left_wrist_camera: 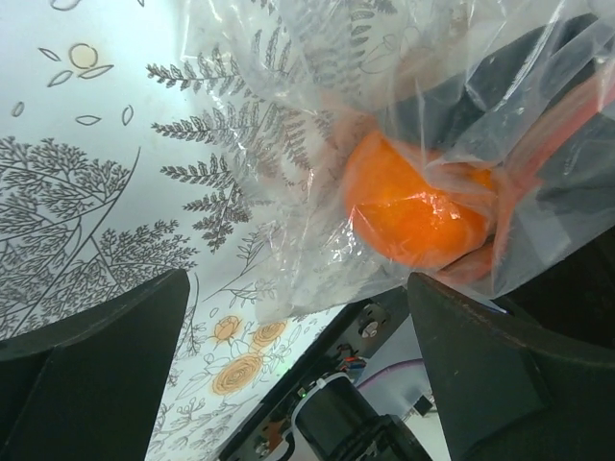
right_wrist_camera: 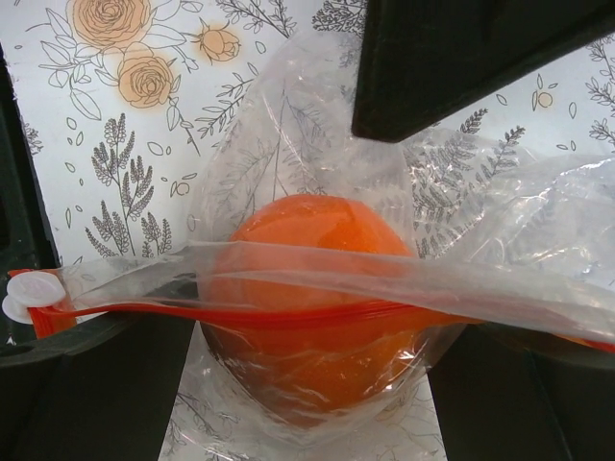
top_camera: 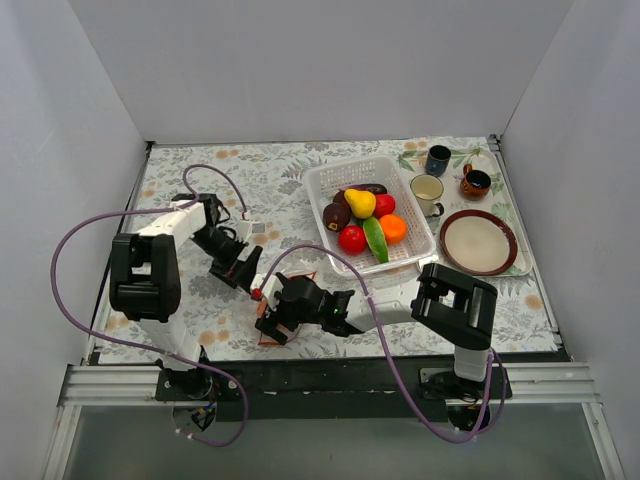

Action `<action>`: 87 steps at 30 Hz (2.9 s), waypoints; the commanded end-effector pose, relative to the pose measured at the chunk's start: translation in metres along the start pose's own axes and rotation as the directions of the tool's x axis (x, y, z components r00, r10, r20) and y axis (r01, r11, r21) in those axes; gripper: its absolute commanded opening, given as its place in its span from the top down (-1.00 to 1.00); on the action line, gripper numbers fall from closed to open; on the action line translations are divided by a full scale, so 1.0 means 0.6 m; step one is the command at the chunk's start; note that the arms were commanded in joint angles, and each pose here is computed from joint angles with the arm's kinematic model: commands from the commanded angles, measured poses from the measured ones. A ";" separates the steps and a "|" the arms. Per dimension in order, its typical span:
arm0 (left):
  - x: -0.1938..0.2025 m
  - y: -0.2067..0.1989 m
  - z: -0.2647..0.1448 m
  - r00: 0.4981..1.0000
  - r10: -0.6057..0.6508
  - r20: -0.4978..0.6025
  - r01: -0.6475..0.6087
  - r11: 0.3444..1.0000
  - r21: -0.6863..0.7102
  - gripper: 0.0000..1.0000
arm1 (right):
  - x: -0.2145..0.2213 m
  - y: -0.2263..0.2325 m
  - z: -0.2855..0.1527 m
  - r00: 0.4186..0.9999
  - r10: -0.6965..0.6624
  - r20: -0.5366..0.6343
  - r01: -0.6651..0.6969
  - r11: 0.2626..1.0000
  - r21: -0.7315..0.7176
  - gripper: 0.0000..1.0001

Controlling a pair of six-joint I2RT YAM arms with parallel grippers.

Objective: Open the zip-top bag and remove the fake food

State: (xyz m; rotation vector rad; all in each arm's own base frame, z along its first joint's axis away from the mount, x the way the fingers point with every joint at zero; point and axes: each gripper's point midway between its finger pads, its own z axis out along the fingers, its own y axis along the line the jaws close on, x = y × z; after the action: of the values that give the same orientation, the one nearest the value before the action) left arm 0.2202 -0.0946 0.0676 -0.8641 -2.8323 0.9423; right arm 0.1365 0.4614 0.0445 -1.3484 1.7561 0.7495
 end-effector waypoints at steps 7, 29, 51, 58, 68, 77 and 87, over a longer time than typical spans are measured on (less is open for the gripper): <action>0.053 0.035 0.043 0.998 0.016 -0.056 -0.019 0.998 -0.064 -0.96 | -0.046 -0.006 -0.008 0.994 0.009 0.112 -0.012 0.999 0.030 -0.97; 0.064 0.090 0.057 0.994 -0.017 -0.112 -0.004 0.982 -0.187 1.00 | 0.009 -0.016 -0.049 0.997 0.019 0.071 -0.024 0.997 0.072 -0.97; 0.083 0.138 0.064 0.983 -0.039 -0.180 -0.017 0.955 -0.296 1.00 | -0.017 -0.059 -0.064 0.993 -0.096 0.073 0.083 0.983 0.163 -0.61; 0.065 0.115 0.065 0.985 -0.051 -0.164 0.009 0.969 -0.249 1.00 | -0.035 -0.041 -0.025 0.992 -0.085 0.089 0.076 0.992 0.102 -0.78; 0.057 0.091 0.081 0.985 -0.052 -0.166 0.019 0.980 -0.198 1.00 | -0.079 -0.007 0.012 0.985 -0.110 0.133 0.105 0.993 0.046 -0.97; 0.047 0.059 0.093 0.984 -0.043 -0.173 0.017 0.989 -0.150 1.00 | -0.077 0.043 0.043 0.985 -0.127 0.116 0.131 0.991 -0.033 -0.97; 0.071 0.053 0.106 0.977 -0.024 -0.214 -0.007 0.990 -0.142 1.00 | -0.054 0.044 0.040 0.990 -0.124 0.068 0.126 0.991 -0.035 -0.53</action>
State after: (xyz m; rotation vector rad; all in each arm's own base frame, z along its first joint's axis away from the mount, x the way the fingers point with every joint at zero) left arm 0.1769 -0.0869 0.0137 -0.8279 -2.6906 0.6250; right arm 0.1250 0.5006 0.0461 -1.4331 1.6255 0.7236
